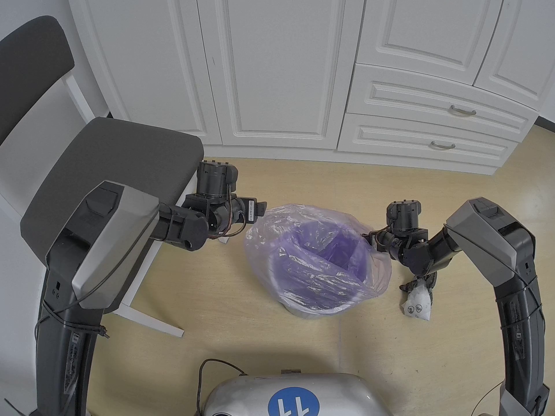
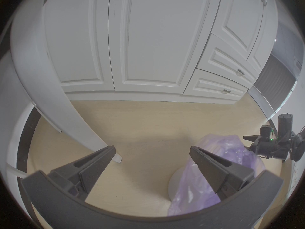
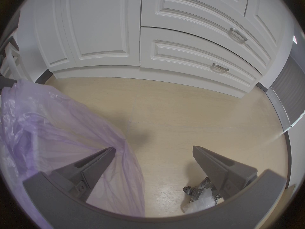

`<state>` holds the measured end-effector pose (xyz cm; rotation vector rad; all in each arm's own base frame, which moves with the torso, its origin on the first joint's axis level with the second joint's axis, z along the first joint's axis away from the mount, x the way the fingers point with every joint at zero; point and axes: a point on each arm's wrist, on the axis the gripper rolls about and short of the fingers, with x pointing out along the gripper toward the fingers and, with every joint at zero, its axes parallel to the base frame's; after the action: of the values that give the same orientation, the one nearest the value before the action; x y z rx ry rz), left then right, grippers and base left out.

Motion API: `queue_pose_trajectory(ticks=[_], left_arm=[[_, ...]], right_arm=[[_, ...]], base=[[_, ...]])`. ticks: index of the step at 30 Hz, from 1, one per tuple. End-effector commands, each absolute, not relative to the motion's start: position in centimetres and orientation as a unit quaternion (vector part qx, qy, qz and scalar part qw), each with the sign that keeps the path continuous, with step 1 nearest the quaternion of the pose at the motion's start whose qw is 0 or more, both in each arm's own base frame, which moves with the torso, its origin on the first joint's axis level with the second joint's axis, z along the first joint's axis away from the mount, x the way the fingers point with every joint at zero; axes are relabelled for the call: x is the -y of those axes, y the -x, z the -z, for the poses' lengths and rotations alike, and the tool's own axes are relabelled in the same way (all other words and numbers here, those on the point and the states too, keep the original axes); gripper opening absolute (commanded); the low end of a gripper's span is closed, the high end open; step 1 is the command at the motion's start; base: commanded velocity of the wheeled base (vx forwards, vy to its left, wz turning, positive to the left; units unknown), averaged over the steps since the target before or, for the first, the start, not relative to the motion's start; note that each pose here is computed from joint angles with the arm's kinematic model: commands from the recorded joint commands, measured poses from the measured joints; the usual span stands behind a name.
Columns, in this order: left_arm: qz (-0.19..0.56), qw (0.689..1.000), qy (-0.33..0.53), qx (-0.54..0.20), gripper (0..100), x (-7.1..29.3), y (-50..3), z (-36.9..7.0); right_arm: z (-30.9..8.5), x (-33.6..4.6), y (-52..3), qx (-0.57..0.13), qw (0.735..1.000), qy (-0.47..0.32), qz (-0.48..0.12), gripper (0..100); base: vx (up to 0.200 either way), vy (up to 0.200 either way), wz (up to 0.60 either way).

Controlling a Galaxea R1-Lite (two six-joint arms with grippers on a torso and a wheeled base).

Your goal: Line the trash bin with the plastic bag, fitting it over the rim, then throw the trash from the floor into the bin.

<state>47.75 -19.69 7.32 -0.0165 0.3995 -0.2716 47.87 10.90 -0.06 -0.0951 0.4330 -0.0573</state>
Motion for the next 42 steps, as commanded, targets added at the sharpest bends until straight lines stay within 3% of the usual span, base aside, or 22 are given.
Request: queue_pose_trajectory(ticks=[1,10,16,20,25,33,42], left_arm=[[0.147,0.971,0.008,-0.190,100,20.1,-45.7,-11.3],[0.168,0.960,-0.013,-0.225,100,20.7,-40.0,-14.4],[0.193,0.949,-0.025,-0.248,100,23.0,-38.4,-12.8],[0.171,0.945,-0.054,-0.272,100,24.9,-38.5,-9.5],[0.124,0.932,-0.094,-0.327,100,24.5,-37.7,-8.1],[0.113,0.928,-0.084,-0.346,100,22.4,-35.3,-10.6],[0.112,0.909,-0.109,-0.386,100,20.0,-31.2,-9.8]], right_arm=[[-2.9,-10.5,-46.8,-0.201,0.978,0.042,0.024,100],[-8.7,-10.1,-42.4,-0.233,0.971,0.056,0.014,100],[-9.5,-9.5,-41.5,-0.234,0.971,0.051,-0.001,100],[-9.4,-8.9,-40.6,-0.246,0.967,0.069,-0.012,100],[-8.8,-8.4,-39.5,-0.263,0.958,0.113,-0.022,100],[-8.2,-8.3,-38.6,-0.278,0.949,0.139,-0.046,100],[-6.3,-8.4,-37.9,-0.308,0.934,0.167,-0.064,100]], base=[[0.000,0.000,0.00],[0.000,0.000,0.00],[0.000,0.000,0.00],[0.000,0.000,0.00],[0.000,0.000,0.00],[0.000,0.000,0.00],[0.000,0.000,0.00]])
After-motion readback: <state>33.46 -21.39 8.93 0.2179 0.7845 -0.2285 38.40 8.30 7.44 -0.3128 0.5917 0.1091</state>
